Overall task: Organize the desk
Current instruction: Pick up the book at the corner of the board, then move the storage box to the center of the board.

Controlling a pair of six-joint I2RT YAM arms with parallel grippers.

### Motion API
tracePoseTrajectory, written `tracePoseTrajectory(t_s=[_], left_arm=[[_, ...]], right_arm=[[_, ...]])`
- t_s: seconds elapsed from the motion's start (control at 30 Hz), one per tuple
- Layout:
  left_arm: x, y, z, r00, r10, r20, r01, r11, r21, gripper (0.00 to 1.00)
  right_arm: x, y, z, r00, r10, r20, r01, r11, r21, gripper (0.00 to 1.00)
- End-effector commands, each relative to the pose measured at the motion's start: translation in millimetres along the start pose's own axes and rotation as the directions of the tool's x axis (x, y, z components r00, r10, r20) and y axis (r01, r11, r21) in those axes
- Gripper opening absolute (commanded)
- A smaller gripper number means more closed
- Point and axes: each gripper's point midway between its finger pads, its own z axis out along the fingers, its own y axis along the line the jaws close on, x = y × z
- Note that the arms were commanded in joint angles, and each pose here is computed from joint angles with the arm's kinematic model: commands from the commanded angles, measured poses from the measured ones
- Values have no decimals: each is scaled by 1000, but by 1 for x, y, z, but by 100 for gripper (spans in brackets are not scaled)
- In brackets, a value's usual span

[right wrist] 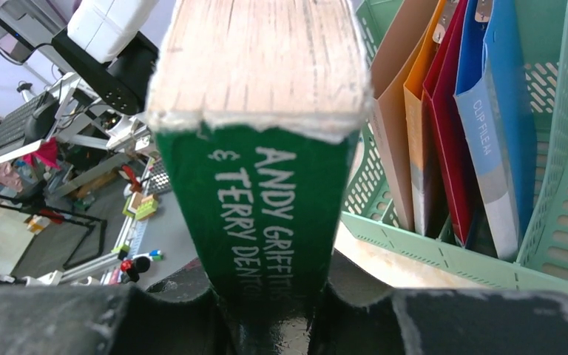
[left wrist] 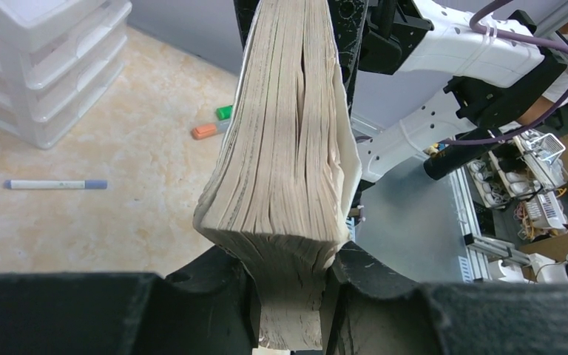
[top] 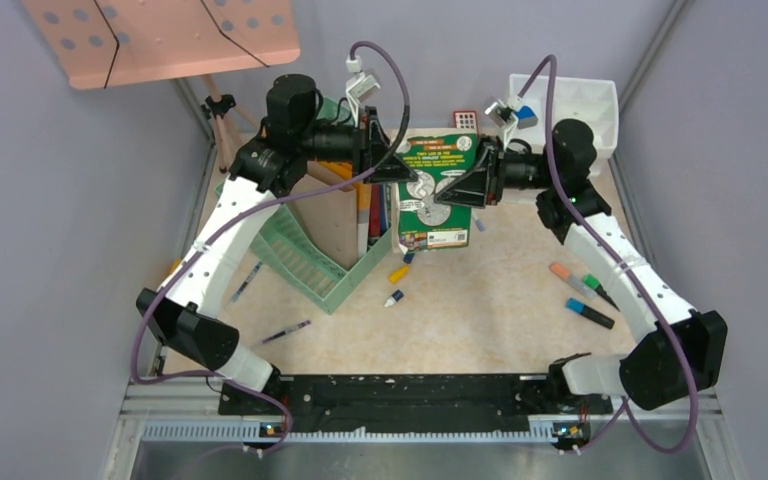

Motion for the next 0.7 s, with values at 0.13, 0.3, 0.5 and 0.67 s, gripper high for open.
tracePoseTrajectory(t_s=[0.13, 0.3, 0.5, 0.67], left_arm=[[-32, -1, -39, 989, 124, 77, -111, 981, -157, 98], [-36, 23, -113, 977, 208, 42, -155, 836, -527, 98], [-30, 41, -230, 965, 260, -45, -148, 390, -909, 99], [-1, 65, -298, 979, 158, -129, -150, 130, -980, 98]], right_arm=[[-29, 25, -5, 988, -151, 21, 151, 989, -1, 0], [-45, 23, -13, 983, -177, 38, 175, 983, 53, 0], [-39, 16, -15, 986, -163, 43, 159, 984, 83, 0], [-36, 18, -4, 980, -196, 18, 194, 977, 92, 0]])
